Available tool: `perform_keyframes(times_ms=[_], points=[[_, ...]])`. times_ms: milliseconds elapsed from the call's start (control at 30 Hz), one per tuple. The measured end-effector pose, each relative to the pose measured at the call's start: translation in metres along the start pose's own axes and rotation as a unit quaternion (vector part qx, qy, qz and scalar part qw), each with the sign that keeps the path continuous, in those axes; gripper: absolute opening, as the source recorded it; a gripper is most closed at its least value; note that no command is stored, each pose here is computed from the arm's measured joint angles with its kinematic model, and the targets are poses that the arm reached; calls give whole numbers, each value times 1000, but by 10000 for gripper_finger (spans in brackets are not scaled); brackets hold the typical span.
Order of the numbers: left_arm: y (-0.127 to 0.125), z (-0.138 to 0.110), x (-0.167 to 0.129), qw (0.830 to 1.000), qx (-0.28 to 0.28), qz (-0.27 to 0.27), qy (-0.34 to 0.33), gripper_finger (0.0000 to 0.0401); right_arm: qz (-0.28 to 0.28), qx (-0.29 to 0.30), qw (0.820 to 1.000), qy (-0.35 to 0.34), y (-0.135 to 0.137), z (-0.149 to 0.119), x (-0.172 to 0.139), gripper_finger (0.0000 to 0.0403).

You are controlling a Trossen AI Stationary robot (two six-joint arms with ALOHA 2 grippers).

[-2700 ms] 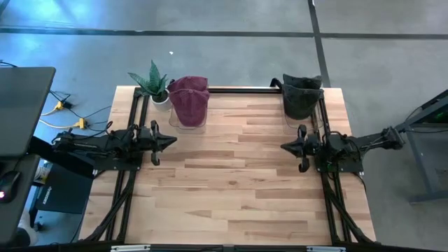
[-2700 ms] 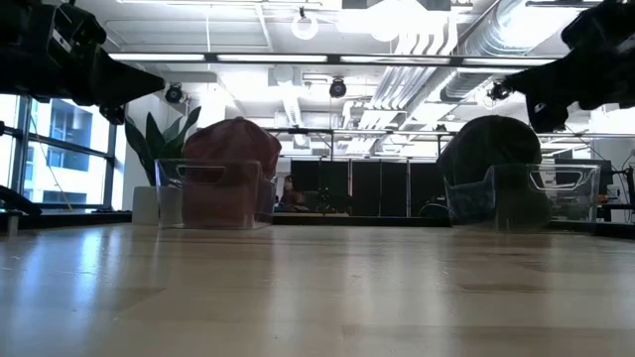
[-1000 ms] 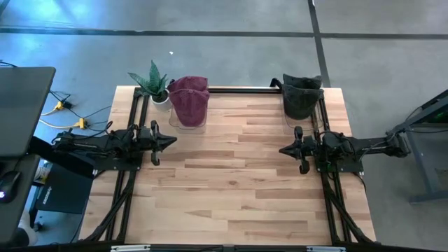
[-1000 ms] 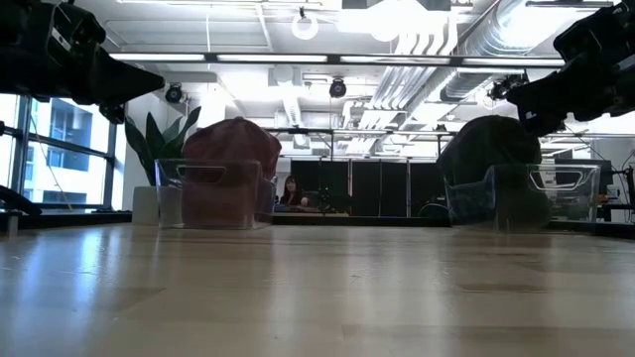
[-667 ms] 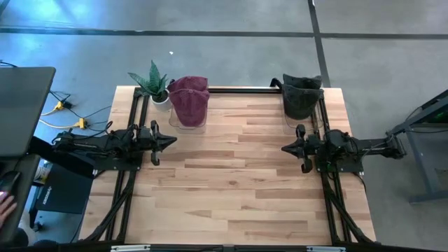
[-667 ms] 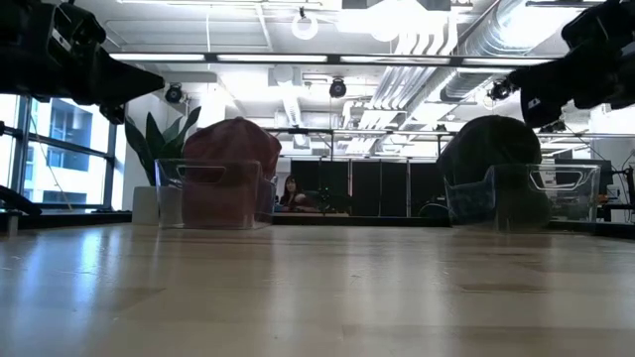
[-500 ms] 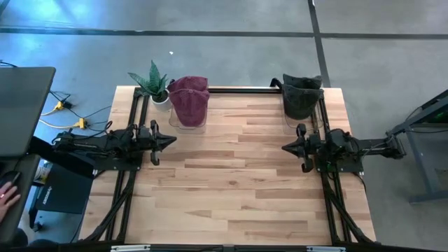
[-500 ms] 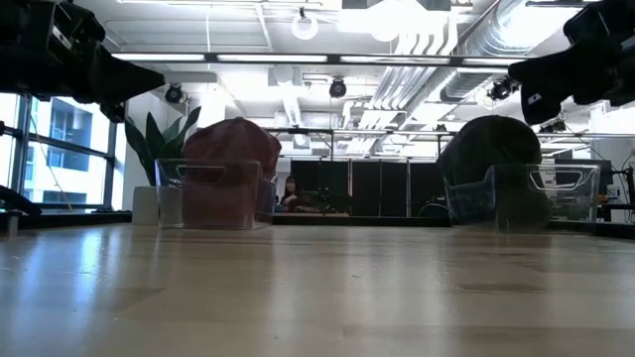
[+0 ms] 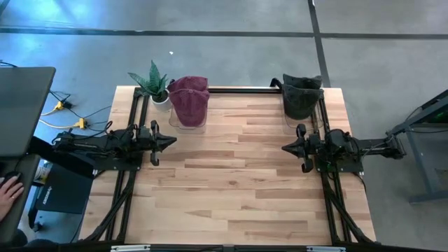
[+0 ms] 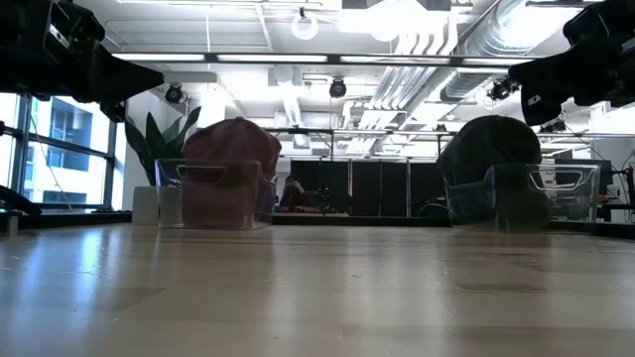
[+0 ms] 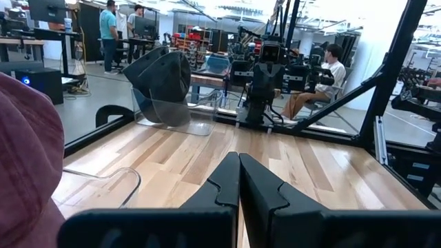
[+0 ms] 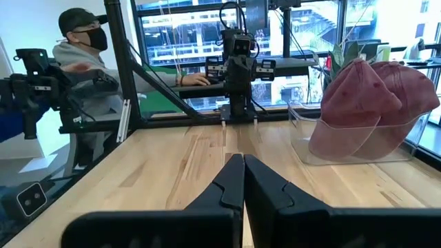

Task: Pick & Place hat
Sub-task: Return to Home Position

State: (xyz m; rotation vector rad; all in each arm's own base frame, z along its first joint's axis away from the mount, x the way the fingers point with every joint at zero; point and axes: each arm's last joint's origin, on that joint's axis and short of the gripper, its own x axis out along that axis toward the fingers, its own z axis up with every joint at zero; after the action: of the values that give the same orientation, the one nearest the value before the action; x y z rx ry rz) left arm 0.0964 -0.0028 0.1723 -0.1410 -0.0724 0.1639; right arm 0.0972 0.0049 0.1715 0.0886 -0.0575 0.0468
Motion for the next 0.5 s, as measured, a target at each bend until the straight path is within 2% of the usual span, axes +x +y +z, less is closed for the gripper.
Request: perform_keyframes(times_ms=[500], points=[[0, 0, 0, 1000, 0, 0, 1, 0, 0, 0, 1000, 4, 0, -1, 1, 0]])
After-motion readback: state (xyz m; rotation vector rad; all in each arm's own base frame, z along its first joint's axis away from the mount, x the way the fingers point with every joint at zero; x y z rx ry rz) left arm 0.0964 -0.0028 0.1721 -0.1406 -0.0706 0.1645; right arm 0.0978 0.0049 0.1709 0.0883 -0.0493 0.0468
